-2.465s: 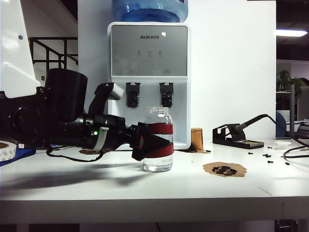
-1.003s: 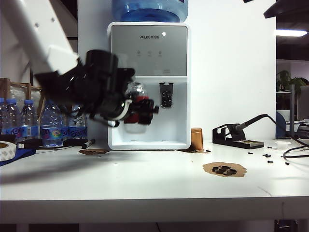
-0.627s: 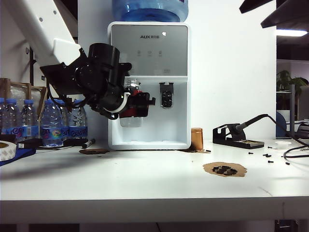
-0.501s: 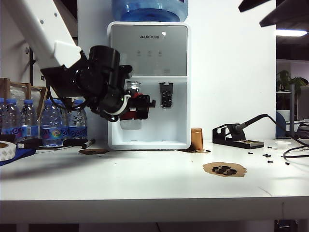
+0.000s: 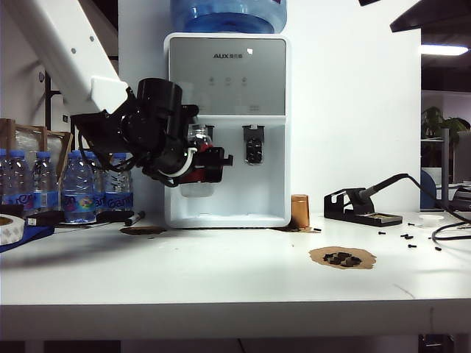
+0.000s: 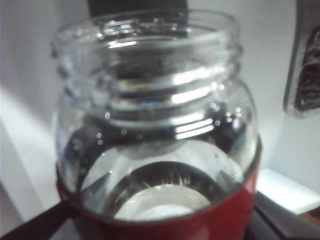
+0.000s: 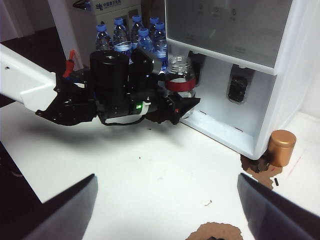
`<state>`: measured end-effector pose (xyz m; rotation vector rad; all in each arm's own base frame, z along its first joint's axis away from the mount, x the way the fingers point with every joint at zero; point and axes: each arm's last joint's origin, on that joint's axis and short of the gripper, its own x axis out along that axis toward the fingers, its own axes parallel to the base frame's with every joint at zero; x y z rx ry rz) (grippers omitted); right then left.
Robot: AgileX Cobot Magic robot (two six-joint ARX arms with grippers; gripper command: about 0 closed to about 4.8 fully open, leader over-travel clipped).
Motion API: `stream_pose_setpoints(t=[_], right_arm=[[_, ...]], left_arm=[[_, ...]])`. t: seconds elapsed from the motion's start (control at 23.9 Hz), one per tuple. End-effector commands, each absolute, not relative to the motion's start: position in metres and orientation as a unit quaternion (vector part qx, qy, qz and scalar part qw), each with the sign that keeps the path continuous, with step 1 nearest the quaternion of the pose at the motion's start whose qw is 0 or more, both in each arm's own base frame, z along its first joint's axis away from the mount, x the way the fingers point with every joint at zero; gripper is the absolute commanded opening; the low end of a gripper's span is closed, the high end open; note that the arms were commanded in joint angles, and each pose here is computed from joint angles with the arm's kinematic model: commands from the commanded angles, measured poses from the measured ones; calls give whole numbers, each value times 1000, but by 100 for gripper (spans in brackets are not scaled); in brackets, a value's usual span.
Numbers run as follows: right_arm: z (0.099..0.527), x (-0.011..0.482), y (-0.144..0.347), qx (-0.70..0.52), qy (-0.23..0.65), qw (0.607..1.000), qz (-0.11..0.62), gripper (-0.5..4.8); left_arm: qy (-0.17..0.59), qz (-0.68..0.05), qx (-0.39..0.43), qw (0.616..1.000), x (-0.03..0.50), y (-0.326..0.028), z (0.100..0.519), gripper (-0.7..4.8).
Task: Pick up the water bottle with two loops of red belts, then reach the front water dispenser and gently press the gray-black baffle horizontally to get a little water.
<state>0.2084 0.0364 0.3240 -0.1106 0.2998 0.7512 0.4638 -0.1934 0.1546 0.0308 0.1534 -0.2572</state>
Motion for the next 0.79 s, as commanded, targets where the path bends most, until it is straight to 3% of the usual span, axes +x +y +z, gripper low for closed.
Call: stream_pose_setpoints(t=[0.04,0.79], right_arm=[[326,208,37,-51,139,918,368,479],[327,208,41,-55,131,915,378,479]], left_arm=[[52,-126,1,991,467,-194,164,-5],[25,-112,-10,993,493,-201,166,-5]])
